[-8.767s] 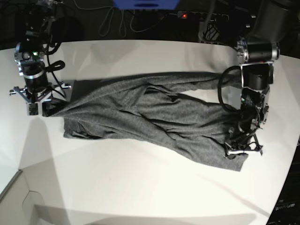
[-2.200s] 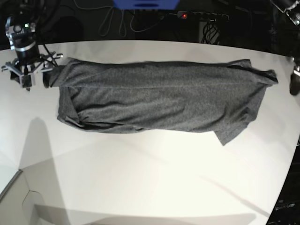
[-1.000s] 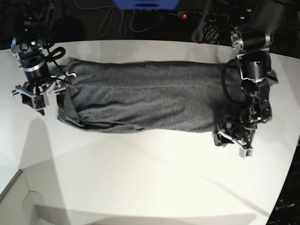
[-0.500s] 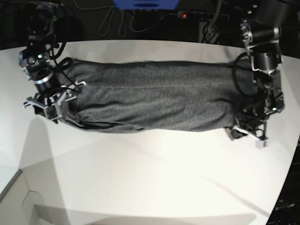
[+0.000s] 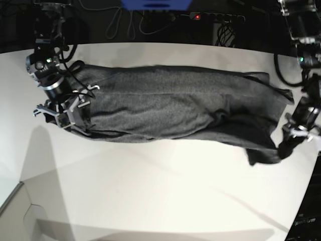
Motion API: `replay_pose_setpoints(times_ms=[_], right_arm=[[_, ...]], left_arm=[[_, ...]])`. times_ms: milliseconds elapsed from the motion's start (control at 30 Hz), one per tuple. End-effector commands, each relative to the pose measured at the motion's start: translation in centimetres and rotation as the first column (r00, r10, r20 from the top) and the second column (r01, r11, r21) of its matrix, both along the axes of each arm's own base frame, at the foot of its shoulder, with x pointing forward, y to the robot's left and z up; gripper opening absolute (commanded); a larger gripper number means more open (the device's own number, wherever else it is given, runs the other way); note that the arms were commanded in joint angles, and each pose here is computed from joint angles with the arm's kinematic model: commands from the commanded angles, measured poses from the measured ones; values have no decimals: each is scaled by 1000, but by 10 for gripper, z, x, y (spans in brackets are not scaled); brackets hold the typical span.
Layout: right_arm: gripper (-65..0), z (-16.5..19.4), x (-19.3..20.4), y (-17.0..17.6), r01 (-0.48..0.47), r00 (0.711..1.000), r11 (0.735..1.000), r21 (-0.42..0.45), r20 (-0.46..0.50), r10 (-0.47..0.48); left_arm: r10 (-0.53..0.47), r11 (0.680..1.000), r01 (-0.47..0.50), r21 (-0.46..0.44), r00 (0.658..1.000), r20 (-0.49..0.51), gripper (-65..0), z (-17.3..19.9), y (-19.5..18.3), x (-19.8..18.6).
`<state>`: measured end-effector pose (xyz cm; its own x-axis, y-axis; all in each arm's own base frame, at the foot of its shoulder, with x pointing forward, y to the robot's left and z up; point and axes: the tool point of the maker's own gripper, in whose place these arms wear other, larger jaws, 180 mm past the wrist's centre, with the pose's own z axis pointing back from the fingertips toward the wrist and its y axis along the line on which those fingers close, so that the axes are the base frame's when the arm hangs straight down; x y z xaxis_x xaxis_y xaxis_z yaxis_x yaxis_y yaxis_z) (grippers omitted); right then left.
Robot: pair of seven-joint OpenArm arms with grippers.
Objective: Layout the t-shirt on the table in an organized manner, then fold the t-shirt properly
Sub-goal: 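Pull the shirt layer with the right gripper away from the left gripper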
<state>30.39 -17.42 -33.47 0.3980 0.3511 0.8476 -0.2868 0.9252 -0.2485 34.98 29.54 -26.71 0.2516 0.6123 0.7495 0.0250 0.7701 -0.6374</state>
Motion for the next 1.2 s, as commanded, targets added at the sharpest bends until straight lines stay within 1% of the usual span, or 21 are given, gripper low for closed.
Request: replay_pose_setpoints(times_ms=[0,100,200,300,367,467,533,600,700,833,933,1033,1167], right_arm=[[-290,15,7,-2,-4,999,1000,1,54,4],[-290,19,11,-2,-4,998,1000,1,69,4],[-290,20,13,2,-13,997,1000,3,72,12],[-290,18,15,20,-59,996,998,15,69,58],[-289,21,19,31,-89,993,996,19,78,87],[-288,13,21,55,-149,987,988,36,60,147],[-288,10,24,73,-217,975,976,26,52,215],[-288,3,25,93,-294,955,956,21,32,293],[-287,-6,29,121,-386,922,922,26,4,386],[-280,-18,46,151,-463,885,885,35,-26,464],[-250,-34,67,158,-476,875,879,38,-79,477],[-247,-52,81,159,-484,864,875,34,-139,483],[-247,-66,90,151,-466,866,884,34,-185,464]], left_arm=[[17,1000,-17,7,999,38,-650,14,10,-7],[49,999,-49,18,998,-25,-650,-6,19,-35],[63,998,-62,15,993,-100,-650,-31,23,-55],[96,995,-100,-9,975,-200,-650,-67,33,-75],[113,992,-124,-34,967,-230,-650,-81,34,-82],[130,987,-149,-58,958,-256,-650,-94,34,-88],[122,988,-142,-57,955,-269,-650,-97,31,-92],[121,988,-142,-56,952,-281,-650,-101,31,-97],[121,988,-143,-56,951,-284,-650,-101,31,-98],[129,987,-150,-52,948,-292,-650,-103,35,-100],[129,988,-149,-48,948,-291,-650,-102,36,-100],[126,988,-145,-47,950,-285,-650,-100,35,-99],[127,988,-147,-48,950,-286,-650,-101,35,-100]])
